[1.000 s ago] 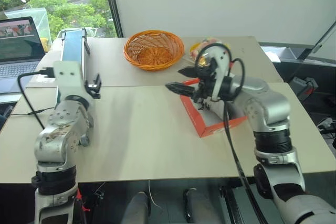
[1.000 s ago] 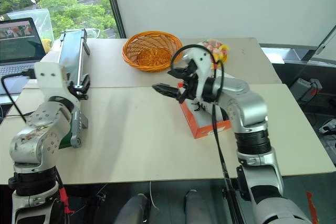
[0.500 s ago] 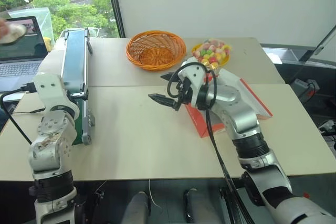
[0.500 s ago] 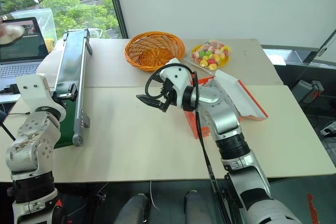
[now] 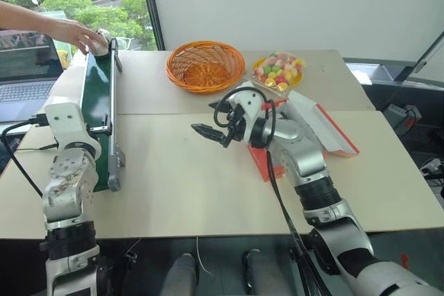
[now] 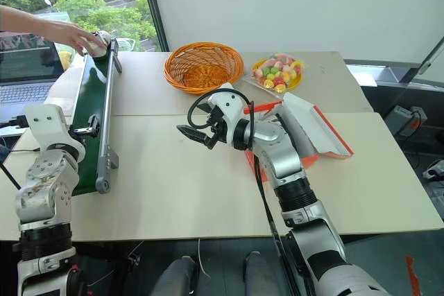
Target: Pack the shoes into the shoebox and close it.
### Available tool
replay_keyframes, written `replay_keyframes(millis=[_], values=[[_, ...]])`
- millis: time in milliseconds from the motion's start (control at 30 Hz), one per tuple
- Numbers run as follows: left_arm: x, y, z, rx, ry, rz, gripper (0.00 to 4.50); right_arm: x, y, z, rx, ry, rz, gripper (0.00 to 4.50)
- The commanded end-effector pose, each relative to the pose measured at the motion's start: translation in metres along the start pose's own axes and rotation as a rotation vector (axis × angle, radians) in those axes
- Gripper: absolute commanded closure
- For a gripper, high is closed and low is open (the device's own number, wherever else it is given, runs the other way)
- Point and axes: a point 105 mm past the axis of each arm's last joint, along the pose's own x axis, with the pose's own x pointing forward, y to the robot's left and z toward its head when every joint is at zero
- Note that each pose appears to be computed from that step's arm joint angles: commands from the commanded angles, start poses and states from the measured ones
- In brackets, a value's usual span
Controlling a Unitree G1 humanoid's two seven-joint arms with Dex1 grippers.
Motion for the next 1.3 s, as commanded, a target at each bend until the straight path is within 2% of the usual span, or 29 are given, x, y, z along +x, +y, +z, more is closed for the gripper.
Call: replay_keyframes(millis=[33, 300, 433, 533, 633, 833, 1033, 1200, 1300], values=[[0.004, 0.003, 0.019, -0.016, -0.066, 0.029, 0.03, 0.002, -0.003, 0.019, -0.051, -0.058, -0.009, 0.00], [0.011, 0.013, 0.023, -0.003, -0.121, 0.026, 0.03, 0.008, 0.003, 0.020, -0.045, -0.065, -0.012, 0.00], [0.019, 0.026, 0.005, -0.003, -0.095, 0.047, 0.03, 0.011, 0.019, 0.017, -0.028, -0.064, 0.031, 0.00], [0.025, 0.036, -0.002, -0.070, -0.066, 0.063, 0.03, 0.011, 0.021, 0.017, -0.027, -0.062, 0.035, 0.00], [0.031, 0.047, -0.006, -0.045, -0.047, 0.091, 0.03, 0.012, 0.022, 0.016, -0.032, -0.056, 0.034, 0.00], [0.040, 0.044, 0.007, -0.024, -0.077, 0.038, 0.03, 0.012, 0.021, 0.016, -0.033, -0.052, 0.031, 0.00], [0.048, 0.039, 0.003, -0.045, -0.048, 0.006, 0.03, 0.012, 0.024, 0.016, -0.031, -0.049, 0.044, 0.00], [0.051, 0.035, -0.005, -0.041, -0.023, -0.006, 0.03, 0.004, 0.046, 0.017, -0.030, -0.060, 0.200, 0.00], [0.052, 0.033, -0.011, -0.042, -0.011, -0.012, 0.03, 0.003, 0.044, 0.019, -0.023, -0.063, 0.192, 0.00]])
